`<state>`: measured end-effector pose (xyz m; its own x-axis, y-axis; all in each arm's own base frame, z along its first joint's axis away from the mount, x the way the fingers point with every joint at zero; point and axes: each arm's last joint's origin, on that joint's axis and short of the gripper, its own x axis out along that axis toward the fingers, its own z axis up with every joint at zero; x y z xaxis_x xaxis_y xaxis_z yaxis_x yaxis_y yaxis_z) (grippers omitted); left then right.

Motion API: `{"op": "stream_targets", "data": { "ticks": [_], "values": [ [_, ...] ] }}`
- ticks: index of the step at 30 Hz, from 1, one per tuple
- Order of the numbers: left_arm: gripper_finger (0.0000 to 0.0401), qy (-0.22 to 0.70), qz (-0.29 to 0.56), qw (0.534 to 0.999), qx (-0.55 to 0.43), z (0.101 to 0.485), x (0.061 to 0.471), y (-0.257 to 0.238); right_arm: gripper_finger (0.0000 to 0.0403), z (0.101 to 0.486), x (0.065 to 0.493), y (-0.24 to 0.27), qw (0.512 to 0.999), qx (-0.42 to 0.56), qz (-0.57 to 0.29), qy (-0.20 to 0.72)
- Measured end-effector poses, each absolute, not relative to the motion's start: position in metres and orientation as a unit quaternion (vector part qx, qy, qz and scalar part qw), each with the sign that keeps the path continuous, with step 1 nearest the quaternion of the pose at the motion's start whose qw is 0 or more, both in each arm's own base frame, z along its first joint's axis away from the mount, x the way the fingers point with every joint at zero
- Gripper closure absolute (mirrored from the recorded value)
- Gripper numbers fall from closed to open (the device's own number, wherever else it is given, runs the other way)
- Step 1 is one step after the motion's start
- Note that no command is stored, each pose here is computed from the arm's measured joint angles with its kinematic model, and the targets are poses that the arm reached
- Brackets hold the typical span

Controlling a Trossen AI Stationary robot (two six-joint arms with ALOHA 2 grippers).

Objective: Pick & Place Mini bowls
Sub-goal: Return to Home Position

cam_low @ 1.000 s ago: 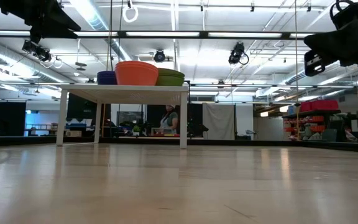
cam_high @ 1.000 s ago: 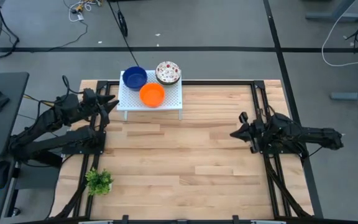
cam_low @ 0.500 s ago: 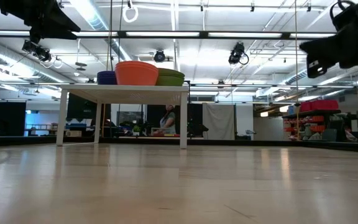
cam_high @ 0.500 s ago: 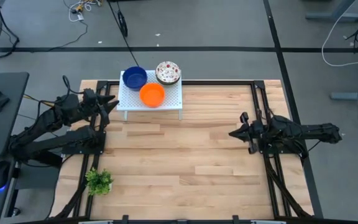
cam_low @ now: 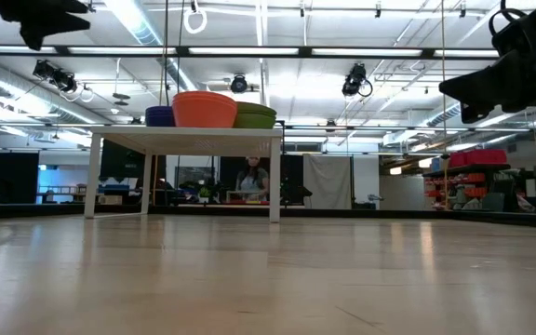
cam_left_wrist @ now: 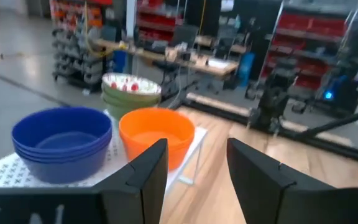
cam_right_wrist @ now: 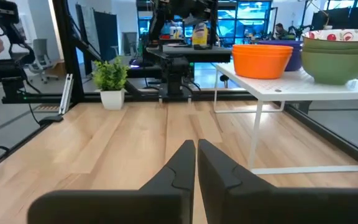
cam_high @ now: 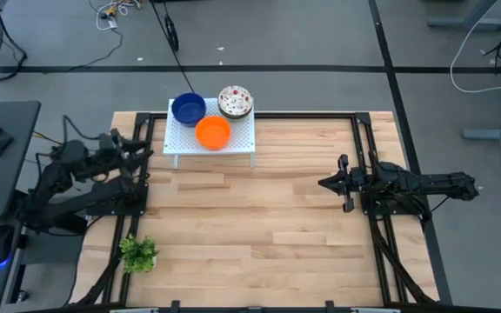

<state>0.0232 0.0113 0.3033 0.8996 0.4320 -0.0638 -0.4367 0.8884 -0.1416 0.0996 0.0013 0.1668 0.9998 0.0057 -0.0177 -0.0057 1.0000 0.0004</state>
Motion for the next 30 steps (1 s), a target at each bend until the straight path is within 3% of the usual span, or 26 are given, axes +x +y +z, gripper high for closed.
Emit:
{"op": "stream_targets", "data": {
  "ticks": [10,14,20,30],
  "values": [
    [0.0254,0.001,0.186,0.980,-0.066,0.286,0.029,0.011,0.0378,0.167,0.100,0.001,1.000,0.000,0.003,0.008],
    [0.0303,-0.059,0.163,0.983,-0.054,0.289,0.035,0.013,0.0378,0.167,0.100,0.001,1.000,0.000,0.003,0.008],
    [0.0392,-0.083,0.097,0.991,-0.025,0.262,0.060,0.019,0.0377,0.167,0.100,0.001,1.000,0.000,0.003,0.008],
    [0.0398,-0.107,0.056,0.992,-0.036,0.201,0.089,0.023,0.0376,0.167,0.100,0.001,1.000,0.000,0.003,0.008]
  ]
}}
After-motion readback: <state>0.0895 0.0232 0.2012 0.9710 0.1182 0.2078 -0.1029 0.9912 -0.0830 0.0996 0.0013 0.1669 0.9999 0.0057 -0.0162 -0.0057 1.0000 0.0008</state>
